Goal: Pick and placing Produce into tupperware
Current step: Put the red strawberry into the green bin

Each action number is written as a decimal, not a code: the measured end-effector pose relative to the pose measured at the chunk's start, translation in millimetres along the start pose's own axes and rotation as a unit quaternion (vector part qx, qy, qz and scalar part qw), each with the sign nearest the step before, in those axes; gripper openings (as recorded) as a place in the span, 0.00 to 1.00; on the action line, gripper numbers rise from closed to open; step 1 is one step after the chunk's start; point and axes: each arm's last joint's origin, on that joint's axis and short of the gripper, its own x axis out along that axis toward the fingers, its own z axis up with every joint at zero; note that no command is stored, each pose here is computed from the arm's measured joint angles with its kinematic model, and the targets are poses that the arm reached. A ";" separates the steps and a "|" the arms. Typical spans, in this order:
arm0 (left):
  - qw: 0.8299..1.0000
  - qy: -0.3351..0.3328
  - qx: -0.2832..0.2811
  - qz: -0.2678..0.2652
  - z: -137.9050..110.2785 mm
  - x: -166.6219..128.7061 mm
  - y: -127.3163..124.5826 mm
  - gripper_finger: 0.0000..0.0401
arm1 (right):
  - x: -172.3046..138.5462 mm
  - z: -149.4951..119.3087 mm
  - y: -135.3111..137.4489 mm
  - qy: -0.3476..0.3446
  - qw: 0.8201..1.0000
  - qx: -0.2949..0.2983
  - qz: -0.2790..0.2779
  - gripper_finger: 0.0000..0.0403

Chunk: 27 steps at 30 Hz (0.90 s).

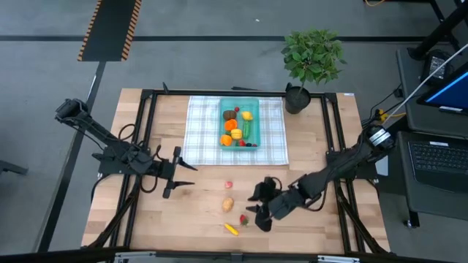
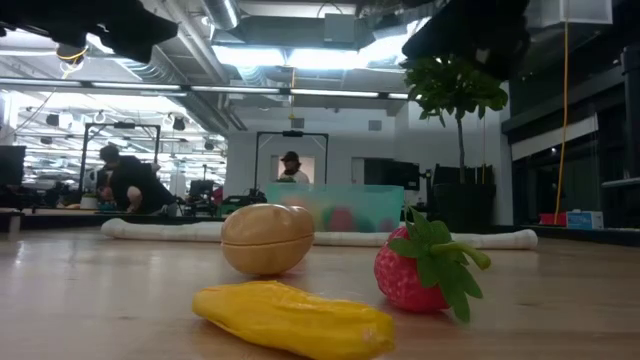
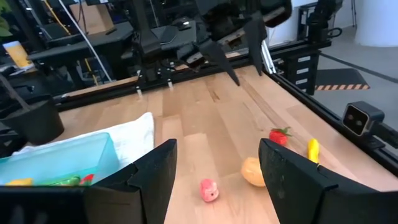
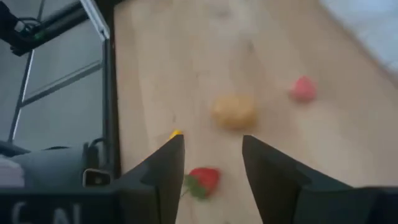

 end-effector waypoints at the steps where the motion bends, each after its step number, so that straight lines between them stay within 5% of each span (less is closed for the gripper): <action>1: 1.000 0.000 0.000 -0.001 0.0 -0.1 -0.3 0.55 | 3.5 -0.5 3.0 0.011 1.000 0.004 0.000 0.41; 7: 1.000 0.002 -0.004 -0.008 -0.4 -0.9 -2.8 0.55 | 23.4 -3.6 13.1 0.056 0.997 0.049 -0.034 0.43; 16: 1.000 0.008 -0.006 -0.021 -1.7 -2.4 -6.9 0.55 | 55.1 -28.1 11.7 0.139 0.979 0.145 -0.046 0.62; 27: 0.999 0.023 0.002 -0.028 -5.0 -3.0 -8.9 0.55 | 80.1 -37.0 10.3 0.139 0.967 0.211 -0.029 0.71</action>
